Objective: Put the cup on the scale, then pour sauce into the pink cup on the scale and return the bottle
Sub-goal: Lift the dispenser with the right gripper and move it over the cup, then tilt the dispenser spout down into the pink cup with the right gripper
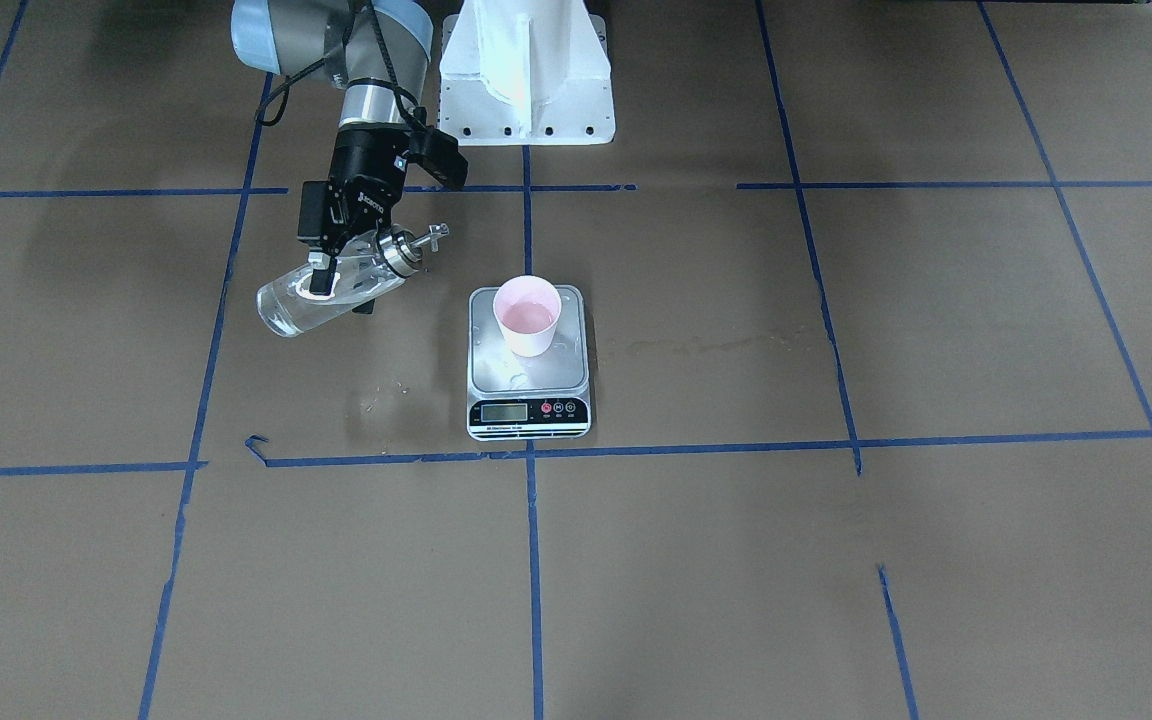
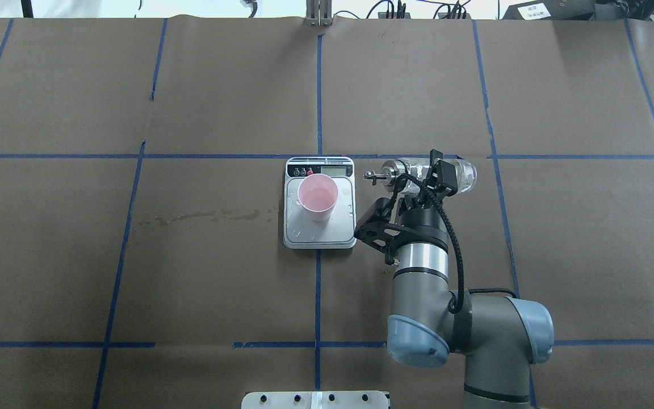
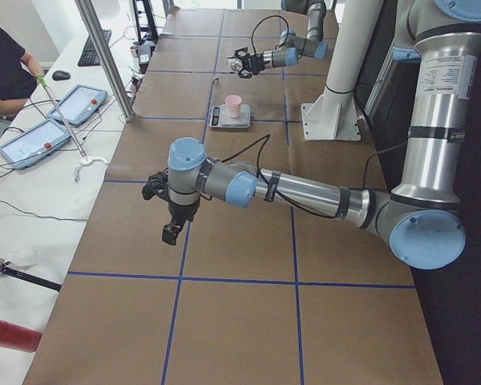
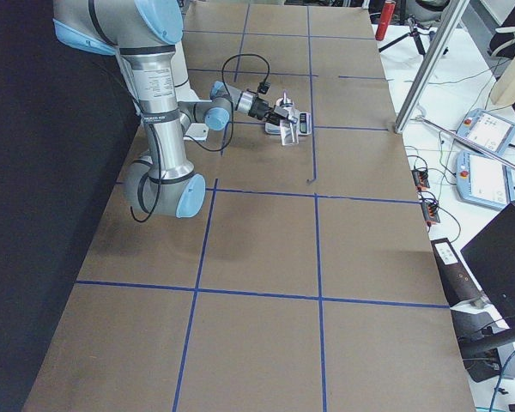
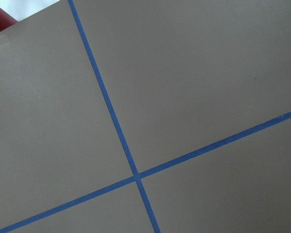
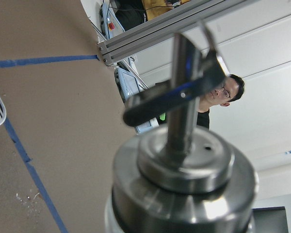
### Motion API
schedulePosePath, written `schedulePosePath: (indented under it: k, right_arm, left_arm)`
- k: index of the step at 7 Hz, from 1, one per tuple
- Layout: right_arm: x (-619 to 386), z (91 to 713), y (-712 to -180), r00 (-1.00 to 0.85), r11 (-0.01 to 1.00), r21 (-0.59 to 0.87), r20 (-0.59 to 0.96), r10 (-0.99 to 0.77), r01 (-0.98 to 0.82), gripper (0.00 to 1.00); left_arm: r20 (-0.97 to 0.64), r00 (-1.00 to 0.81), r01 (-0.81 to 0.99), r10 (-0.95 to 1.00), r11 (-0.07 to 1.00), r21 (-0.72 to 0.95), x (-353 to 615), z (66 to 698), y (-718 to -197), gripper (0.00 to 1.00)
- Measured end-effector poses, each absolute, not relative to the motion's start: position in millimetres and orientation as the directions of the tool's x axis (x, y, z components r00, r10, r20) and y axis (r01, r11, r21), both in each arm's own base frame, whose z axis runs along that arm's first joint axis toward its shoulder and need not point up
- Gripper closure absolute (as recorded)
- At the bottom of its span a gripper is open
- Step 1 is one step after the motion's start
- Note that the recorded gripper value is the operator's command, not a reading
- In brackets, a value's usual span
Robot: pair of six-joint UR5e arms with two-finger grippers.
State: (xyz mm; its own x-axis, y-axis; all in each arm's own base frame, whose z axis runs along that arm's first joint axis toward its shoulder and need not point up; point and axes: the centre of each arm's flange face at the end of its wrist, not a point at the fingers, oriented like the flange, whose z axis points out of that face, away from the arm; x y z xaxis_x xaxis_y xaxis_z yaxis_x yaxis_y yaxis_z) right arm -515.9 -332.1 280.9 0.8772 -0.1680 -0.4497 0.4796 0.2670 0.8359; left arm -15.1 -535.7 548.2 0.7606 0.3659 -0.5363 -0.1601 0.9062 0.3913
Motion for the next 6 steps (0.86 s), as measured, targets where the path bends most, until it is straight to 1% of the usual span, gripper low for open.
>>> schedulePosePath:
  k: [2, 6]
  right_arm:
    - [-529.6, 272.3, -334.1, 0.804, 0.257, 0.762, -0.573, -0.159, 0.594, 1.0]
    - [-548.6, 257.4, -368.5, 0.74, 0.278, 0.692, -0.658, -0.136, 0.666, 1.0]
  left_arm:
    - [-0.537, 0.762, -0.163, 0.363, 0.909, 0.384, -18.0, 555.8, -535.9, 0.0]
    - [-0.512, 0.758, -0.201, 0.404, 0.892, 0.406, -28.9, 565.4, -536.0, 0.0]
